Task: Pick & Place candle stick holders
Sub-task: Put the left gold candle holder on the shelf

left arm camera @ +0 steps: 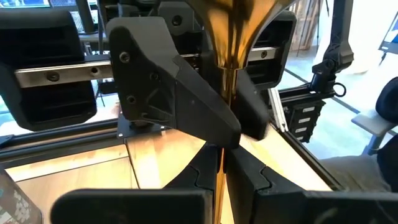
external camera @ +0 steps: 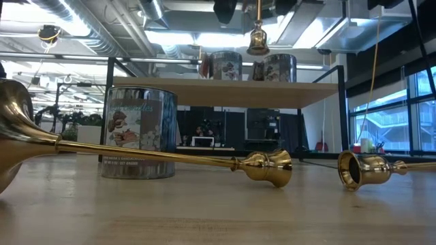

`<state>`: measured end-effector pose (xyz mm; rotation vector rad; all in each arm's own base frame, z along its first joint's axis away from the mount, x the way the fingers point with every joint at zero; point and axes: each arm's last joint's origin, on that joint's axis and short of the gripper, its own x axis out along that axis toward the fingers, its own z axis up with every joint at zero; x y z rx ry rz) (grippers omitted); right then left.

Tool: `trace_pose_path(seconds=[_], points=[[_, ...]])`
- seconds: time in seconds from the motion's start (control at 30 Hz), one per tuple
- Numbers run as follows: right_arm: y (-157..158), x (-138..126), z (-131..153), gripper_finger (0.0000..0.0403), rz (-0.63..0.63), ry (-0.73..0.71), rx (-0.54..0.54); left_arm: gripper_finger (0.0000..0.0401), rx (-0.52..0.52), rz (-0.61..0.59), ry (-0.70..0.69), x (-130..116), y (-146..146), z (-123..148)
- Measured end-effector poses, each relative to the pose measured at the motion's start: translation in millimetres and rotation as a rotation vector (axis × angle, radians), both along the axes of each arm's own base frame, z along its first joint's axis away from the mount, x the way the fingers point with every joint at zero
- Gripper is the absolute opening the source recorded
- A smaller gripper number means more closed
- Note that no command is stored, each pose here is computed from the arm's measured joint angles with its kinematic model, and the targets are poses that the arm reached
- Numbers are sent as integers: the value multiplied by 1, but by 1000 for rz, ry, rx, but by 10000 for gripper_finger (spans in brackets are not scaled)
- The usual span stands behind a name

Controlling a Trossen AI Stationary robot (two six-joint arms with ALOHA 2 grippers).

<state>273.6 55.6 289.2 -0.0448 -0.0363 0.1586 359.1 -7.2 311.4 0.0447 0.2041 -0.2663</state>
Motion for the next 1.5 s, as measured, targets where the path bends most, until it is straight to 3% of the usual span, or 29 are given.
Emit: trace_pose_path(seconds=[0.07,0.17,0.5,0.73,0.93,1.37,1.5], points=[[-1,0,0,19,-31,3,5,10,3,-1,2,0,-1,0],[-2,0,-1,16,-73,11,18,19,3,23,6,0,-3,0],[-1,-4,1,16,-227,9,10,100,-8,219,68,-1,-3,-5],[7,-13,5,16,-366,23,6,161,-24,223,70,-2,-5,-4],[15,-24,5,16,-503,59,-16,185,-13,196,61,-11,-14,5],[9,-47,10,16,-433,161,-77,187,47,116,26,-22,-35,17],[4,-61,5,16,-419,114,-104,187,49,107,27,-23,-37,17]])
